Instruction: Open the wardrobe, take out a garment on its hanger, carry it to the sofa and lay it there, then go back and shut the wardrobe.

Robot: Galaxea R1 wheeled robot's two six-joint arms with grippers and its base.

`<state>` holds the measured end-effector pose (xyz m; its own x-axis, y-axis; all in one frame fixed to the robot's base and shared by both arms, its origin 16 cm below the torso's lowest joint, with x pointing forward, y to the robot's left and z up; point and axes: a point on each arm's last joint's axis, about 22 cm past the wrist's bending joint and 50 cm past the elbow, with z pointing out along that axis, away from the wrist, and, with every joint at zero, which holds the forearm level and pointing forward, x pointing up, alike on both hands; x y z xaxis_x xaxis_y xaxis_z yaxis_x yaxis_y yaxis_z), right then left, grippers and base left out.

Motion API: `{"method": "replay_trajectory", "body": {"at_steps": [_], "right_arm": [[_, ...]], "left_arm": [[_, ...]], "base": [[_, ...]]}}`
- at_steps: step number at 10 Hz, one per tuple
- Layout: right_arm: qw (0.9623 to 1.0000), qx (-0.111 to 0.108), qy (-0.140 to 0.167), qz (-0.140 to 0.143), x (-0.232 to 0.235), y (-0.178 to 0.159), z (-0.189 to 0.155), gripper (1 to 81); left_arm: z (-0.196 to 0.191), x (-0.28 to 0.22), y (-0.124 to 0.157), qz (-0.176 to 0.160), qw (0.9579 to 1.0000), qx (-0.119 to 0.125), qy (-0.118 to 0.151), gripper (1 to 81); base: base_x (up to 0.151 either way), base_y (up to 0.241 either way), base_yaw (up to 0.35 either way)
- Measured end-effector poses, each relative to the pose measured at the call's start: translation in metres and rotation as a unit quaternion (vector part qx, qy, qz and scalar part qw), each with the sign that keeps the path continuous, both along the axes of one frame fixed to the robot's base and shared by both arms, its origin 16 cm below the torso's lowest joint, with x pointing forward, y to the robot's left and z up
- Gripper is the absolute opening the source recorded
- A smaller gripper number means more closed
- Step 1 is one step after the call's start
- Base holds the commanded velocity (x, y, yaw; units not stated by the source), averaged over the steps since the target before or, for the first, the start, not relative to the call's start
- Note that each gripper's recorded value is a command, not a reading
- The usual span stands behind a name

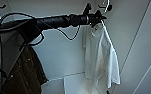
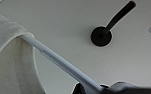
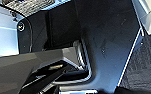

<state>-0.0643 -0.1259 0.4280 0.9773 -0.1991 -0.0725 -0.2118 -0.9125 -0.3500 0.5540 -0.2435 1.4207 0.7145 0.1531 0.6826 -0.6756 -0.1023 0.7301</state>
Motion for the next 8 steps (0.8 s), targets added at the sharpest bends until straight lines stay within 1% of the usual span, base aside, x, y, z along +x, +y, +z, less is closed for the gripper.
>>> {"method": "replay_trajectory", "body": {"at_steps": [1, 2, 3, 5, 7, 8], "right_arm": [[0.9999, 0.001, -0.002, 0.014, 0.006, 0.0, -0.001, 81.1], [0.9997, 0.002, -0.007, 0.023, 0.012, -0.001, -0.001, 81.1], [0.9997, 0.002, -0.01, 0.024, 0.016, -0.001, -0.001, 81.1], [0.9997, 0.002, -0.011, 0.023, 0.016, -0.002, -0.001, 81.1], [0.9997, 0.002, -0.01, 0.023, 0.015, -0.002, -0.001, 81.1], [0.9997, 0.002, -0.01, 0.023, 0.016, -0.002, -0.001, 81.1]], "left_arm": [[0.0, 0.007, 0.016, 0.015, 0.9999, 0.001, 0.0, 1.0], [-0.001, 0.012, 0.027, 0.026, 0.9997, 0.003, 0.0, 1.0], [-0.003, 0.014, 0.029, 0.029, 0.9996, 0.006, 0.0, 1.0], [-0.008, 0.016, 0.029, 0.031, 0.9994, 0.016, -0.001, 1.0], [-0.023, 0.02, 0.039, 0.031, 0.9993, 0.017, 0.009, 1.0], [-0.032, 0.013, 0.042, 0.021, 0.9995, 0.02, 0.01, 1.0]], "base": [[0.0, 0.0, 0.0], [0.0, 0.0, 0.0], [0.0, 0.0, 0.0], [0.0, 0.0, 0.0], [0.0, 0.0, 0.0], [0.0, 0.0, 0.0]]}}
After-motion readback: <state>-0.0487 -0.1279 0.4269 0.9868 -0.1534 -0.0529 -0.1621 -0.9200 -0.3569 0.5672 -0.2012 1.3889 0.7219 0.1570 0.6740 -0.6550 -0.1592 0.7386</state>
